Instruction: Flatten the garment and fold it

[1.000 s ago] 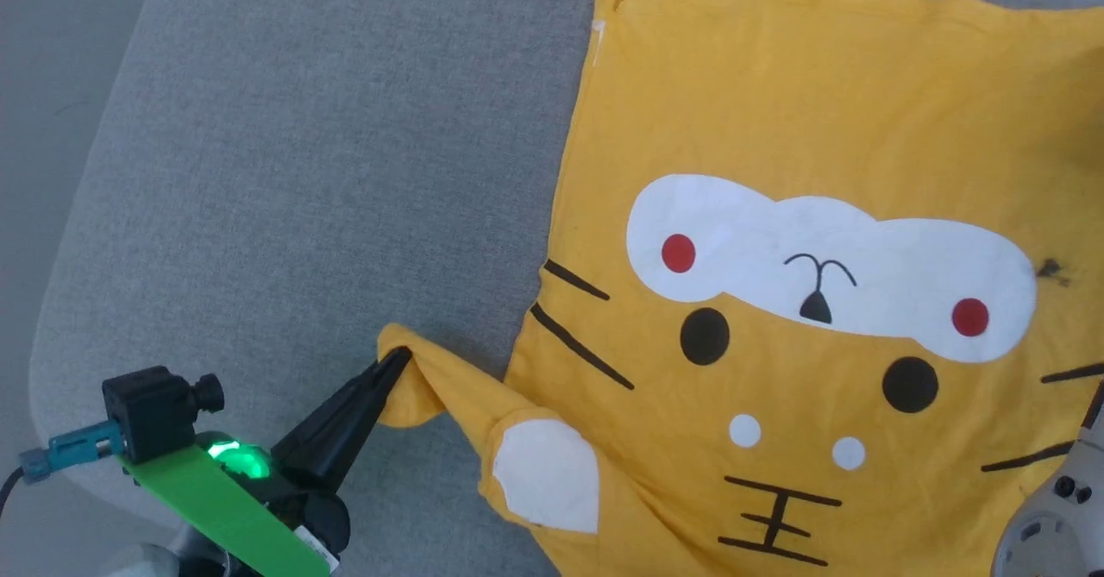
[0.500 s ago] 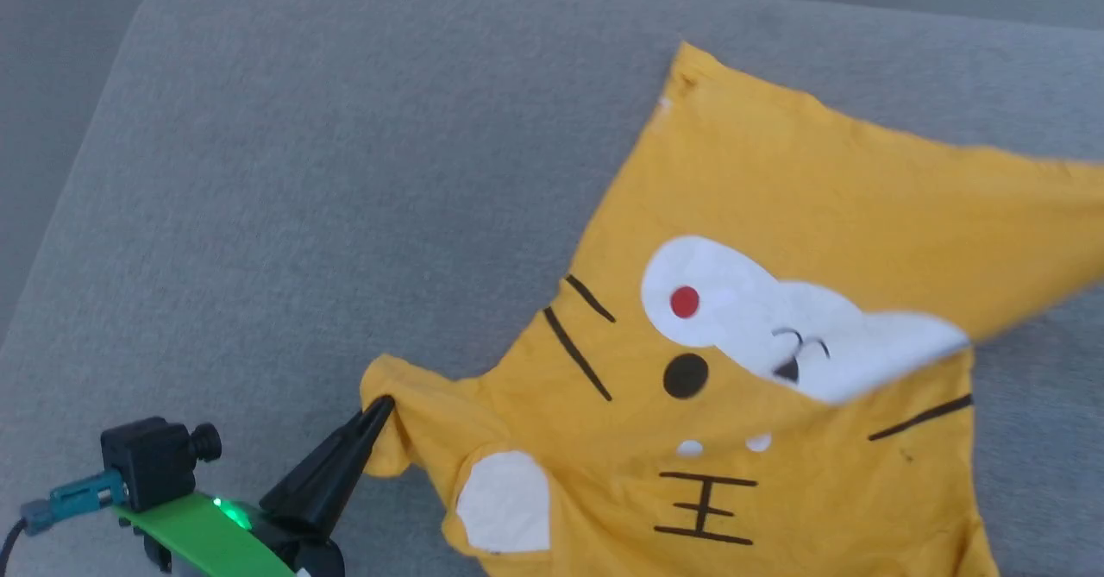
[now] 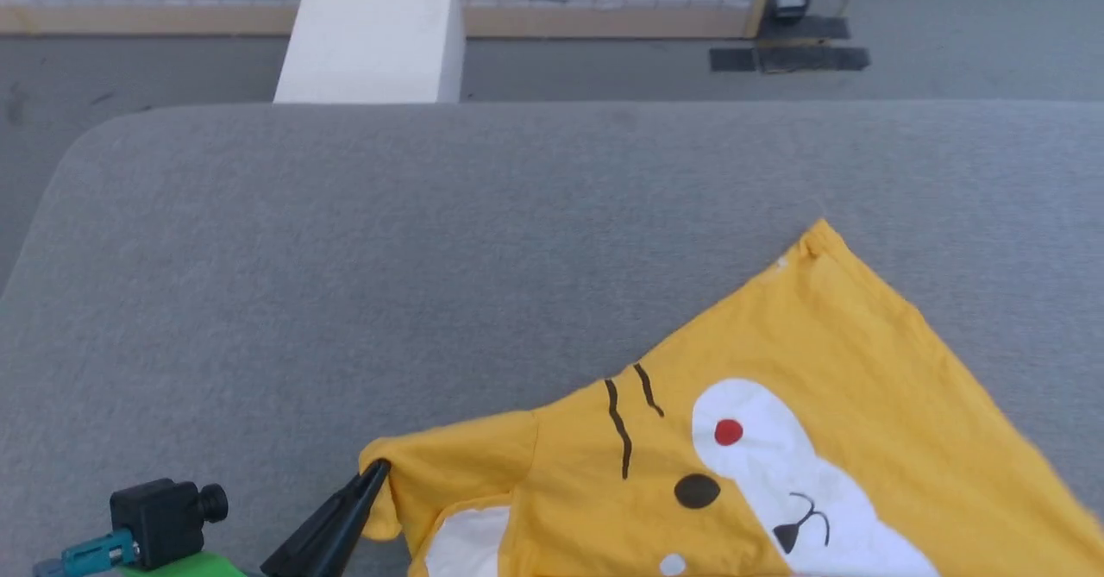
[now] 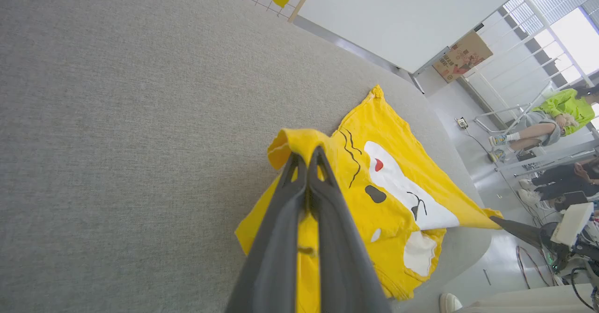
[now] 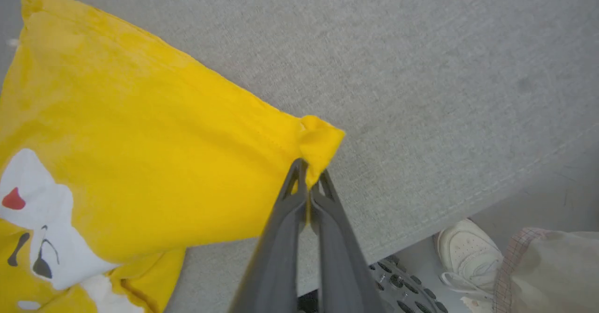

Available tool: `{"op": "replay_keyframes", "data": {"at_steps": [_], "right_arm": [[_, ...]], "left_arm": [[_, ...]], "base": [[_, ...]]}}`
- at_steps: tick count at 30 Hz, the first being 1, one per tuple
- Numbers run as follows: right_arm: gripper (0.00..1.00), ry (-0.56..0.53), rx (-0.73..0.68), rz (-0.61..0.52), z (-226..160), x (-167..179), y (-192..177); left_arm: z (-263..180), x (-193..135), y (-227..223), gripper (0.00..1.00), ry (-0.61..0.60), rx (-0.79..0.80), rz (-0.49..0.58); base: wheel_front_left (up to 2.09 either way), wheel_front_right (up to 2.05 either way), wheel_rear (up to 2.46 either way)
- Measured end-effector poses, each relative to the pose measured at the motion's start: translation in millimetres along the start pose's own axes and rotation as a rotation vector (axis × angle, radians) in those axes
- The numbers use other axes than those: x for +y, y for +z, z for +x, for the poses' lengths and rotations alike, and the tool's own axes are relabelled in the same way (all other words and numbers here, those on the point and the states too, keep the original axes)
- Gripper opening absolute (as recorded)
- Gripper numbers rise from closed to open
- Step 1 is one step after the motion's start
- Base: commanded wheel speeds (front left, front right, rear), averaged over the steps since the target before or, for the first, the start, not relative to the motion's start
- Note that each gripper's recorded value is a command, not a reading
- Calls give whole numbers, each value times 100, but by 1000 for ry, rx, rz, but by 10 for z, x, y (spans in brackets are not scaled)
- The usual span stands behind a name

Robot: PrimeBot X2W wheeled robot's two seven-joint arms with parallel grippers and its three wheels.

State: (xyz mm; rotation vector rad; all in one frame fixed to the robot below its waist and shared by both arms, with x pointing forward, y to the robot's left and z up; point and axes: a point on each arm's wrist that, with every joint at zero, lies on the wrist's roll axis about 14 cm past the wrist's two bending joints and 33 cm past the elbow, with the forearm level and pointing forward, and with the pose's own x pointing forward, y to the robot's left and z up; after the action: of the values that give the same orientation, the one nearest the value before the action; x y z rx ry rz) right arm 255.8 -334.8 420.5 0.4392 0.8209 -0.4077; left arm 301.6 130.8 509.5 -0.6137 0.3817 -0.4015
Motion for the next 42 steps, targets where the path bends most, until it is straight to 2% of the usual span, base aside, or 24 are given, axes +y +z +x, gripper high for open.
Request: {"op": "replay_keyframes", "data": {"at_steps": [3, 9, 16, 17, 18, 19, 20, 25, 29, 32, 35, 37, 40, 42], "right_arm": [[0, -5, 49, 38, -23, -142, -354], [0, 14, 76, 1, 168, -25, -798], [0, 0, 55, -5, 409, -4, -942], [8, -1, 52, -6, 425, 0, -947], [23, -1, 51, -9, 432, 3, -946], [48, -4, 52, -17, 435, 3, -944], [100, -5, 60, -19, 432, 2, -939], [100, -18, 64, -70, 331, 26, -664], [100, -26, 47, -142, 122, 115, -254], [100, -42, -28, -217, -56, 197, 168], [100, -26, -157, -308, -119, 458, 658], [100, 27, -237, -347, -72, 782, 923], [100, 118, -282, -420, 112, 1273, 1097], [100, 136, -266, -466, 294, 1487, 1107]], "left_arm": [[25, -86, 8, 0, -34, 5, 12], [70, -131, 23, 0, -58, 18, 28], [87, -132, -2, 0, -59, 42, 30], [88, -136, -1, 0, -61, 42, 30], [87, -139, -1, 0, -61, 41, 30], [87, -141, -2, 0, -62, 42, 29], [89, -142, -8, 0, -63, 45, 28], [105, -139, -21, 0, -66, 51, 18], [123, -116, -35, 0, -69, 55, 7], [143, -95, -34, 0, -70, 54, -2], [166, -63, -27, 0, -68, 51, -8], [184, -32, -13, 0, -64, 45, -12], [216, 14, -1, 0, -61, 44, -14], [240, 45, 5, 0, -58, 46, -16]], "base": [[0, 0, 0], [0, 0, 0], [0, 0, 0], [0, 0, 0], [0, 0, 0], [0, 0, 0], [0, 0, 0], [0, 0, 0], [0, 0, 0], [0, 0, 0], [0, 0, 0], [0, 0, 0], [0, 0, 0], [0, 0, 0]]}}
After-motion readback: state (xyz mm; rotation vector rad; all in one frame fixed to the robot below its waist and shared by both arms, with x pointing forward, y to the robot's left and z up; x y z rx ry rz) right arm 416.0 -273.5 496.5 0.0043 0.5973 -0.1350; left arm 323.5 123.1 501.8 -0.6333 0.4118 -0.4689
